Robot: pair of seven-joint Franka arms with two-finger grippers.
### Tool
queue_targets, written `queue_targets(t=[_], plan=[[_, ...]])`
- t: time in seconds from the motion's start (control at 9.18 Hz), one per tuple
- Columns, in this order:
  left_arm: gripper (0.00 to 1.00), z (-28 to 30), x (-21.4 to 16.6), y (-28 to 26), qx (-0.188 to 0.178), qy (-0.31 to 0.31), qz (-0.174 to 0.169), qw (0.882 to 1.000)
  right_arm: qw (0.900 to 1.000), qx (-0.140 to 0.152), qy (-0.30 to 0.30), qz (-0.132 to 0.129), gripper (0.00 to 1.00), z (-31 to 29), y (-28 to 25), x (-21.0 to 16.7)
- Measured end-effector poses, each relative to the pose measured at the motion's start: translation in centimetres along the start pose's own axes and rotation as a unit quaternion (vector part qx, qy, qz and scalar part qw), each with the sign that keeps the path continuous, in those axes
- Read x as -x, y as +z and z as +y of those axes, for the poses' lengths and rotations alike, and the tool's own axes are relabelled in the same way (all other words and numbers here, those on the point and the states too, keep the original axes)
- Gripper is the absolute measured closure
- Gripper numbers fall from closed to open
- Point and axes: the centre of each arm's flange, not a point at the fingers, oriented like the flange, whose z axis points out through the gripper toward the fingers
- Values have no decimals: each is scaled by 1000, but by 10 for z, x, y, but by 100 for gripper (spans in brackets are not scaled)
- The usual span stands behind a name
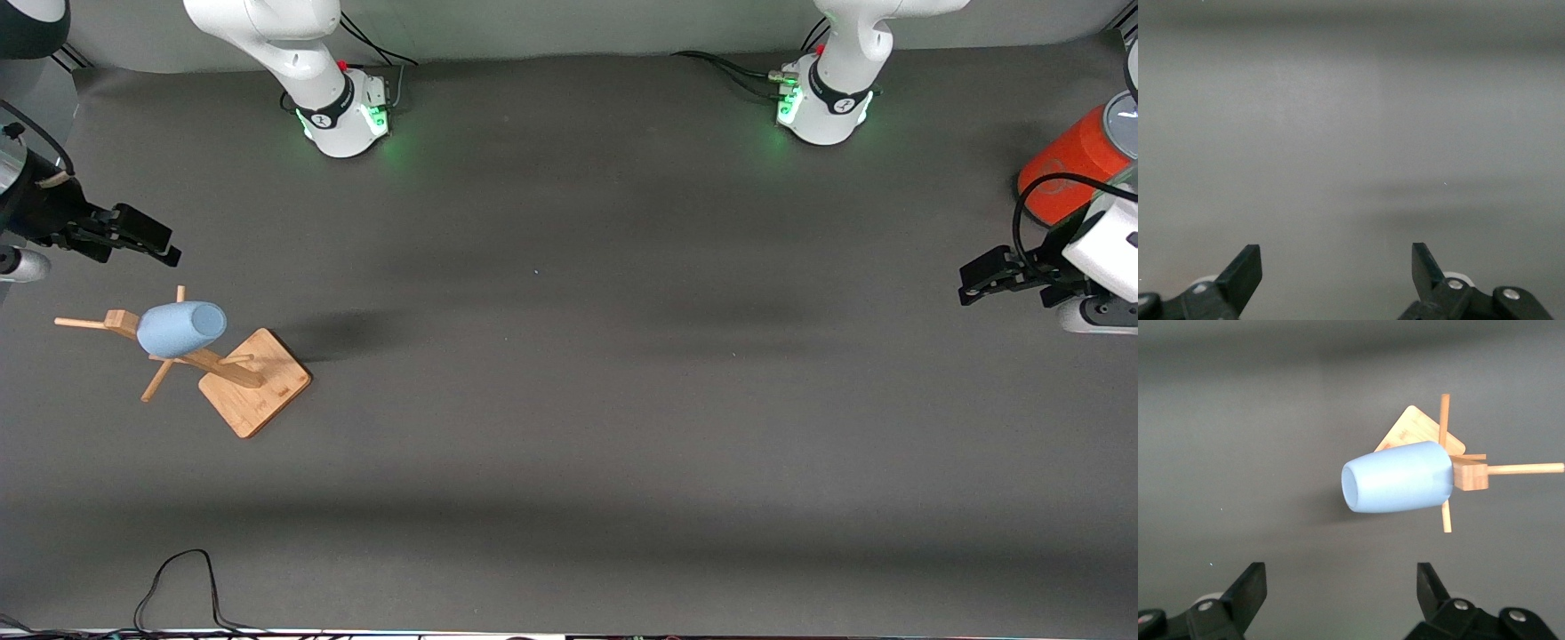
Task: Rotate and upright cup with both arms
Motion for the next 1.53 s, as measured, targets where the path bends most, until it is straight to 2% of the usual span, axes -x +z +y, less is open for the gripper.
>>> queue_targets(t=[0.22, 0.33, 0.54, 0.65, 0.76, 0.87, 1.09, 1.2, 1.31, 1.53], plan=[[0, 0, 0, 0, 0, 0, 0, 1000, 999, -24, 34, 22, 0, 32, -17, -28], [0, 0, 0, 0, 0, 0, 0, 1000, 998, -32, 57, 24, 0, 36, -16, -44], [0, 0, 0, 0, 0, 0, 0, 1000, 988, -67, 136, -3, 0, 29, -7, -59], [0, 0, 0, 0, 0, 0, 0, 1000, 977, -86, 196, -19, 0, 30, -5, -60], [0, 0, 0, 0, 0, 0, 0, 1000, 961, -93, 257, -39, 0, 32, -1, -59], [0, 0, 0, 0, 0, 0, 0, 1000, 943, -90, 312, -67, 0, 33, 8, -59], [0, 0, 0, 1, 0, 0, 0, 1000, 901, -85, 406, -128, 0, 31, 42, -64], [0, 0, 0, 1, 0, 0, -1, 1000, 887, -76, 429, -154, 0, 31, 61, -62], [0, 0, -1, 1, 0, 0, -1, 1000, 879, -67, 440, -171, 0, 32, 77, -59], [0, 0, -1, 2, 0, 0, -1, 1000, 871, -57, 448, -191, 0, 39, 98, -54]])
